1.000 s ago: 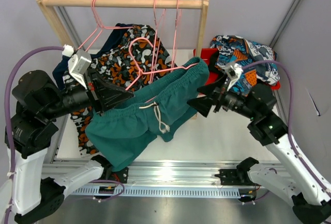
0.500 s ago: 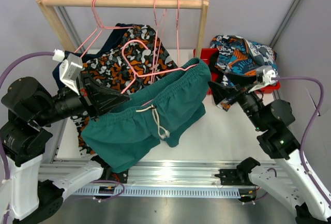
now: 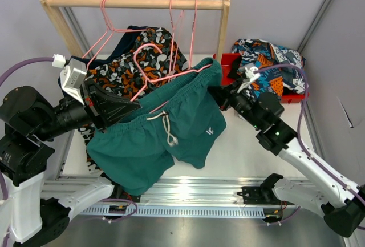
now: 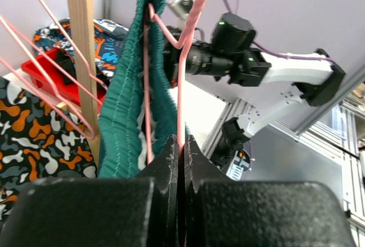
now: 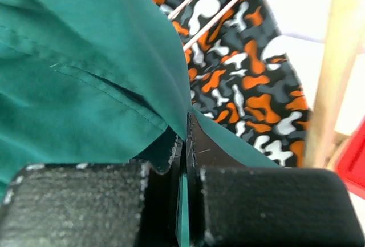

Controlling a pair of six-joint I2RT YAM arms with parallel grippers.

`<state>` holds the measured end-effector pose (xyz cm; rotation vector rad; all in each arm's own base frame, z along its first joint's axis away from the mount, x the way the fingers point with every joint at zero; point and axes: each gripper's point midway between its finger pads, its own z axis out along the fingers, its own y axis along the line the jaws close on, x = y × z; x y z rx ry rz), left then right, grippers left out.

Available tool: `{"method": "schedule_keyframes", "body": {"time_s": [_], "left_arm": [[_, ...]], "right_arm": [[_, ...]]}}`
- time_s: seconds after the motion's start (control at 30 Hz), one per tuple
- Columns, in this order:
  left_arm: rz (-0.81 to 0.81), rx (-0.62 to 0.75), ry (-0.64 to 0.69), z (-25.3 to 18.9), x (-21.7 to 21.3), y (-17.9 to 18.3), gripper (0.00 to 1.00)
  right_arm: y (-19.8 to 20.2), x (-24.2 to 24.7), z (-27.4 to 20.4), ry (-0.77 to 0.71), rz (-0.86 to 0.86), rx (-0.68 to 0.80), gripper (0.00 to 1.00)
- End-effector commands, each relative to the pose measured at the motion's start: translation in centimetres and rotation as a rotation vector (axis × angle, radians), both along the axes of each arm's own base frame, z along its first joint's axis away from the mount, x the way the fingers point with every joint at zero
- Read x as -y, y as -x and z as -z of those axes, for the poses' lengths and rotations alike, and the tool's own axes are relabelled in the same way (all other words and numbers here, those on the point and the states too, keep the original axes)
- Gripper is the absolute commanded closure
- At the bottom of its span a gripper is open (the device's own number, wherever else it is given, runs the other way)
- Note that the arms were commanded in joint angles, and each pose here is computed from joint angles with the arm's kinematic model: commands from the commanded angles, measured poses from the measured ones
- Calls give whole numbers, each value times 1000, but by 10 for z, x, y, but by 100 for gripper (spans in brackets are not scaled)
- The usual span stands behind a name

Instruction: Remove the shorts from the hanger

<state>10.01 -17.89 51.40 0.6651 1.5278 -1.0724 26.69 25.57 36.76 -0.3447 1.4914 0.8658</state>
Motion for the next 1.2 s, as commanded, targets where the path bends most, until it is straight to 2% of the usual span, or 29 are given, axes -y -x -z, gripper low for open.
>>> {"method": "schedule_keyframes", "body": {"time_s": [0.0,0.23,0.43,0.53,0.67,0.7,0.77,0.8,0.9,1.0,1.03,1.1,1.13,1.17], "left_arm": [[-42,111,41,-26,-9,3,100],[-90,85,6,-15,-12,-6,100],[-101,87,6,-14,-14,-5,100],[-101,87,10,-15,-15,-4,100],[-113,82,27,-19,-13,-10,100],[-122,83,31,-21,-13,-12,100],[-183,90,59,-25,-16,-24,100],[-216,92,64,-27,-19,-29,100],[-412,4,-39,-4,-38,-63,100],[-596,-17,-81,6,-73,-70,100],[-633,-18,-83,9,-83,-66,100],[-731,-9,-73,13,-109,-56,100],[-758,-28,-100,24,-116,-54,100],[-778,-40,-114,32,-120,-54,100]], "right_arm": [[4,40,-49,-110,112,124,100],[-11,142,-48,-161,383,84,100],[-15,140,-31,-212,348,16,100],[-12,131,-25,-238,309,-2,100],[12,78,-16,-178,109,12,100],[33,47,-15,-151,12,2,100],[49,16,-4,-67,-50,9,100],[77,-10,-1,-45,-148,5,100],[80,-11,-24,-55,-54,36,100],[65,13,-52,-49,76,81,100],[56,32,-86,-92,152,120,100],[35,52,-102,-35,259,140,100],[15,77,-119,-34,358,162,100],[16,93,-163,-72,377,220,100]]}}
